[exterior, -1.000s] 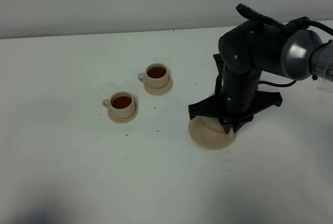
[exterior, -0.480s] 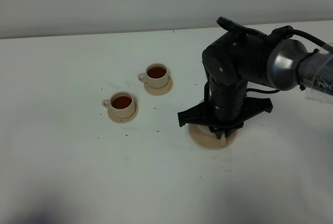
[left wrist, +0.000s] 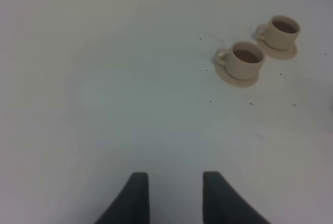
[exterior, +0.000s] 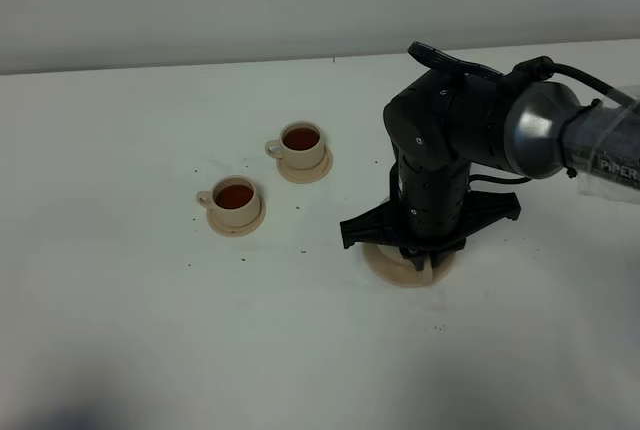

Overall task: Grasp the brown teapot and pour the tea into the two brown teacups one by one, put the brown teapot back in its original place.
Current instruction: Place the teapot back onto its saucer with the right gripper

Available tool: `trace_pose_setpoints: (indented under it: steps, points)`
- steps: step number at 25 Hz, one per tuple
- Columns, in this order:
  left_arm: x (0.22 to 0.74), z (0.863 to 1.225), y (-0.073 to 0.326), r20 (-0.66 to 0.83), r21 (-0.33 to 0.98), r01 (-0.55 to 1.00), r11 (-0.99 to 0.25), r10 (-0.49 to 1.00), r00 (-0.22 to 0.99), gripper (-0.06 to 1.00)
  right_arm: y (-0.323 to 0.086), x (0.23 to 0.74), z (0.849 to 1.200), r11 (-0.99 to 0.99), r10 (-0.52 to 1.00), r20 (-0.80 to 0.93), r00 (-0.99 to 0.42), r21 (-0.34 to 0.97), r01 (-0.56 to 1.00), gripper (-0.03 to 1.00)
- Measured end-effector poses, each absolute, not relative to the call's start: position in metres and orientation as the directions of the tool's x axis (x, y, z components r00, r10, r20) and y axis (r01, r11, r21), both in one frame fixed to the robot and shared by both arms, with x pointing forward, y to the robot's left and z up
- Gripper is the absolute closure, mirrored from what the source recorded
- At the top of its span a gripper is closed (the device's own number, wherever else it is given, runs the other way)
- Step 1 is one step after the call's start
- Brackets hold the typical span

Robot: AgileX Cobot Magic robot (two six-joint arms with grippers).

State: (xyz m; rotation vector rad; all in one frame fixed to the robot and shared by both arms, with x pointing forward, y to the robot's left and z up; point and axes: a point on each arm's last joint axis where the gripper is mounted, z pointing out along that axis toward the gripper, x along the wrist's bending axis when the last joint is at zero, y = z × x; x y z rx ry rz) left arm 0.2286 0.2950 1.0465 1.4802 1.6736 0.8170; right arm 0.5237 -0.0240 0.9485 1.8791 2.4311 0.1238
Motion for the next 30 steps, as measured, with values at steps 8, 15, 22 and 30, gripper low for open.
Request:
trace_pose_setpoints:
  steps: [8, 15, 22, 30]
  points:
    - [0.229, 1.047, 0.295, -0.118, 0.846, 0.517, 0.13, 0.991, -0.056, 0.67, -0.023, 0.524, 0.939, 0.248, 0.969, -0.01, -0.248, 0.086, 0.965, 0.86]
    - [0.229, 1.047, 0.295, -0.118, 0.846, 0.517, 0.13, 0.991, -0.056, 0.67, -0.022, 0.525, 0.934, 0.246, 0.969, -0.012, -0.246, 0.082, 0.966, 0.86]
    - [0.229, 1.047, 0.295, -0.118, 0.846, 0.517, 0.13, 0.991, -0.056, 0.67, -0.022, 0.525, 0.934, 0.246, 0.969, -0.012, -0.246, 0.082, 0.966, 0.86]
    - [0.229, 1.047, 0.295, -0.118, 0.846, 0.517, 0.13, 0.991, -0.056, 0.67, -0.022, 0.525, 0.932, 0.247, 0.969, -0.015, -0.247, 0.076, 0.966, 0.84]
